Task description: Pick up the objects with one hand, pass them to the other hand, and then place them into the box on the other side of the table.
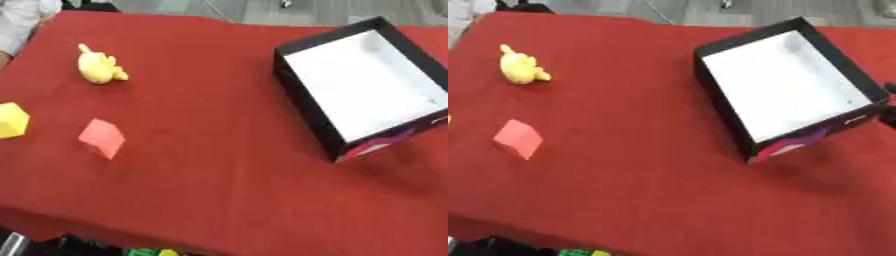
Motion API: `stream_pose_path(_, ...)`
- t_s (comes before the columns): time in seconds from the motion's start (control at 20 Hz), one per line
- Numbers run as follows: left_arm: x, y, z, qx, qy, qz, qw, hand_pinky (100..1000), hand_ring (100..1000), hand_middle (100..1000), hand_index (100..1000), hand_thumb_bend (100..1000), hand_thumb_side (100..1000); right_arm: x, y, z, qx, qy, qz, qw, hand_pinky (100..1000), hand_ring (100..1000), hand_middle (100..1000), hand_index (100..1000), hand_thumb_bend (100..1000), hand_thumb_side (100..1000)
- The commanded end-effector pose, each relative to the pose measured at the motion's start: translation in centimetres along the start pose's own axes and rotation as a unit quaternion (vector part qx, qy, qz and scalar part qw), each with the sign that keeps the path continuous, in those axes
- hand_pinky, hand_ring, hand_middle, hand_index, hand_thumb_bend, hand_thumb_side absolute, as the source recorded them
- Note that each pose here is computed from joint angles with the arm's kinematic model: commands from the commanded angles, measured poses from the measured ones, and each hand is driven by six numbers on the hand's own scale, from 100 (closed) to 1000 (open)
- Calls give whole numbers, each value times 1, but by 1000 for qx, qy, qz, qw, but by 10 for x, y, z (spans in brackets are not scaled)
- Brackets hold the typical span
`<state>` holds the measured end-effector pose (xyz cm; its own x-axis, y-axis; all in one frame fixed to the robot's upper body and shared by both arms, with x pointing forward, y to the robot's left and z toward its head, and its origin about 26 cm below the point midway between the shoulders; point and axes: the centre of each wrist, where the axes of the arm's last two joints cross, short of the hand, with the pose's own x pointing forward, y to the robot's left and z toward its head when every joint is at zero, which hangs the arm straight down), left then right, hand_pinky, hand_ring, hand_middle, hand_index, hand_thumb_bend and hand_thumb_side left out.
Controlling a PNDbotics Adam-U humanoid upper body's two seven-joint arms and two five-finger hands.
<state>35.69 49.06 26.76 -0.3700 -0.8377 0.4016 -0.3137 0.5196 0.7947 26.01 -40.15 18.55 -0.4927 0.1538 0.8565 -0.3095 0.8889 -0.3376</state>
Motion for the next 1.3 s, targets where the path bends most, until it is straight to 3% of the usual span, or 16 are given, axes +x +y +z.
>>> stream_pose_path(0.05, 1, 42, -1, -31, -2, -61, 998, 904, 867, 724, 827, 329, 642, 15, -4, -3, 13, -17, 30, 999, 1000, 912, 1000, 987, 100, 527)
stream_pose_path(0.55, -15, 63, -3, -152, 38, -104, 982, 925, 887, 754, 844, 491, 551, 20, -3, -4, 24, -34, 31, 999, 1000, 911, 1000, 985, 100, 529)
stream_pose_path(0.6, -15, 64, -3, -158, 39, -104, 981, 926, 899, 761, 840, 556, 472, 20, -3, -4, 25, -34, 31, 999, 1000, 912, 1000, 986, 100, 530)
stream_pose_path(0.65, -17, 64, -4, -171, 43, -109, 978, 925, 900, 763, 837, 573, 447, 20, -3, -4, 26, -32, 30, 999, 1000, 912, 1000, 986, 100, 530)
stream_pose_path(1.3, -19, 59, -22, -280, 76, -165, 943, 919, 901, 791, 822, 591, 211, 16, 0, -5, 35, -31, 41, 998, 1000, 912, 1000, 985, 100, 521)
